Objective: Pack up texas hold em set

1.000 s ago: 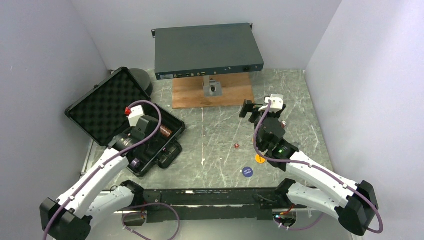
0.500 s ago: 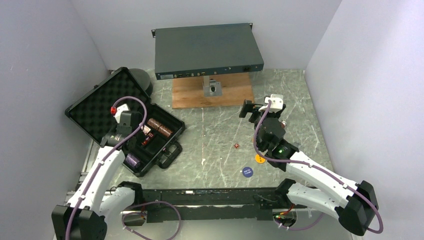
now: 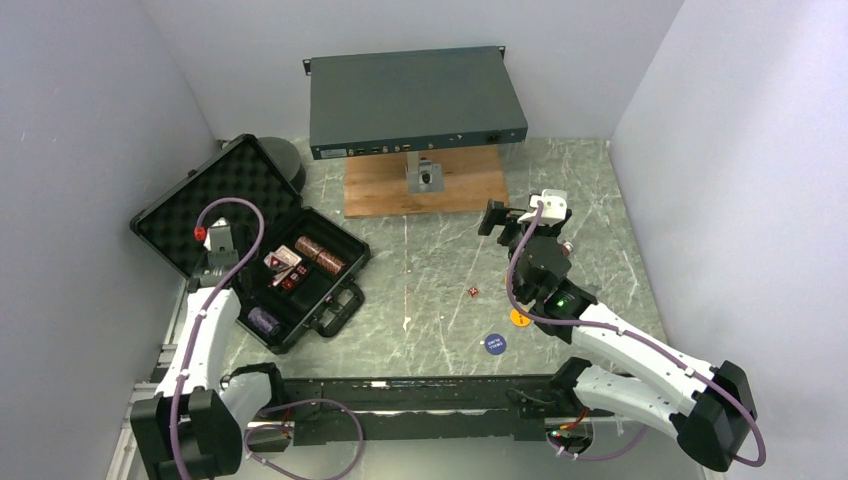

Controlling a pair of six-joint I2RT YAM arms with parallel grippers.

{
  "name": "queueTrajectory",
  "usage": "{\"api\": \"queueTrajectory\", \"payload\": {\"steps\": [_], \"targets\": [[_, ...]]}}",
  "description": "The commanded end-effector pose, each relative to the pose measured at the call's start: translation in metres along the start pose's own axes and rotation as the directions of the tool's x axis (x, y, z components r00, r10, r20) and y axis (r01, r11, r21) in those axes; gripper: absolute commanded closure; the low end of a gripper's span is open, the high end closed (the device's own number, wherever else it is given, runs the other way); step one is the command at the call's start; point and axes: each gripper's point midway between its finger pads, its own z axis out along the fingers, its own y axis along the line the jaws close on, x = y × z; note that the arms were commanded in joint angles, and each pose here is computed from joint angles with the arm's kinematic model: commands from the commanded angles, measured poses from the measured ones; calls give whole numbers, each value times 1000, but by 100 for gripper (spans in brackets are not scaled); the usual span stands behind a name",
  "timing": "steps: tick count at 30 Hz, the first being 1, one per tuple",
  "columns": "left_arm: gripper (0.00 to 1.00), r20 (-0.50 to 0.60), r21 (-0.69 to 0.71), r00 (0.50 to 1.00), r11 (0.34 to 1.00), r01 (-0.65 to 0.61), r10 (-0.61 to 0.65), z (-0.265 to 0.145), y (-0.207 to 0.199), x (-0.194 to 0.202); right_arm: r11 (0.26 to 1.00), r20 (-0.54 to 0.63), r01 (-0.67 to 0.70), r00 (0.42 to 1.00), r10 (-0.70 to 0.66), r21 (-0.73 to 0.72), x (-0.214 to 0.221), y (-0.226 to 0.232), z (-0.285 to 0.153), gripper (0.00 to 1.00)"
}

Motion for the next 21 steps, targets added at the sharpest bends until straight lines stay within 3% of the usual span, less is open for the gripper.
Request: {"api": "queueTrajectory", "payload": {"steps": [1, 9, 15, 21], "targets": [[100, -19, 65, 996, 994, 86, -85, 9, 0, -2, 999, 36, -39, 999, 39, -10, -12, 2, 1, 0], [100, 14, 18, 971, 971, 239, -240, 22, 22, -18, 999, 32, -35, 999, 35, -6, -10, 2, 2, 0], [100, 41, 55, 951, 952, 303, -305, 29, 15, -31, 999, 51, -40, 998, 40, -1, -14, -2, -1, 0], [100, 36, 97, 969, 966, 240, -245, 30, 5, -37, 999, 61, -39, 997, 40, -10, -15, 1, -3, 0]]}}
